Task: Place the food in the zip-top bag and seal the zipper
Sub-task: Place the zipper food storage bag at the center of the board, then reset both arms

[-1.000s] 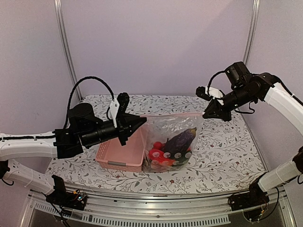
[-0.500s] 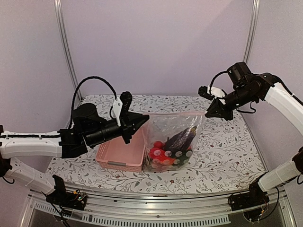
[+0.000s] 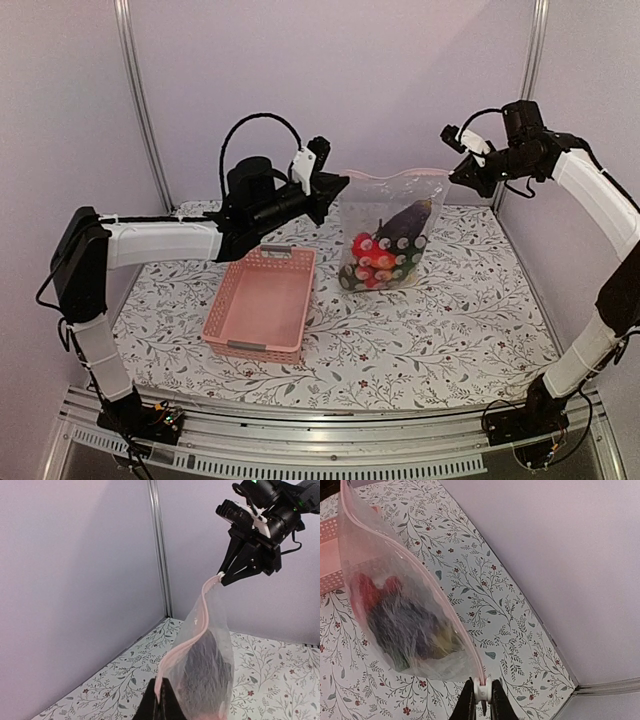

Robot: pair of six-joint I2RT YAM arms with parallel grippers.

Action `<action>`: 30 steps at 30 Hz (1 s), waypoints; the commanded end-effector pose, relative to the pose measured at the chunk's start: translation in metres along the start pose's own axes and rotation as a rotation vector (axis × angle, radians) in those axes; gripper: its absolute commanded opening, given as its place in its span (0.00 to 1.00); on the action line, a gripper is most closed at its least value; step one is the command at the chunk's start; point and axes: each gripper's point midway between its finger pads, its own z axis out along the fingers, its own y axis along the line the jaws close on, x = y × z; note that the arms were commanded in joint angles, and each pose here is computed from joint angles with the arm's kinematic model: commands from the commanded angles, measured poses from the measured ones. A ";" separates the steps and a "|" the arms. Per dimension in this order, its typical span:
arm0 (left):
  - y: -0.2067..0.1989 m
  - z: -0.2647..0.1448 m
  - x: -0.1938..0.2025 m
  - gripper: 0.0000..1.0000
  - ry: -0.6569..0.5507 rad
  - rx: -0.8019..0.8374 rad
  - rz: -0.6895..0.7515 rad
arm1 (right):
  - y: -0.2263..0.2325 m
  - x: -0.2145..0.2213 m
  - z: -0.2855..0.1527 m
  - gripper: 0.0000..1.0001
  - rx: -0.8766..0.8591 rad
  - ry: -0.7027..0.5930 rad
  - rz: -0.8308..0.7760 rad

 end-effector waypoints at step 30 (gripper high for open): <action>0.077 -0.221 -0.026 0.99 0.367 -0.659 0.029 | 0.041 0.004 -0.101 0.99 0.237 -0.354 0.395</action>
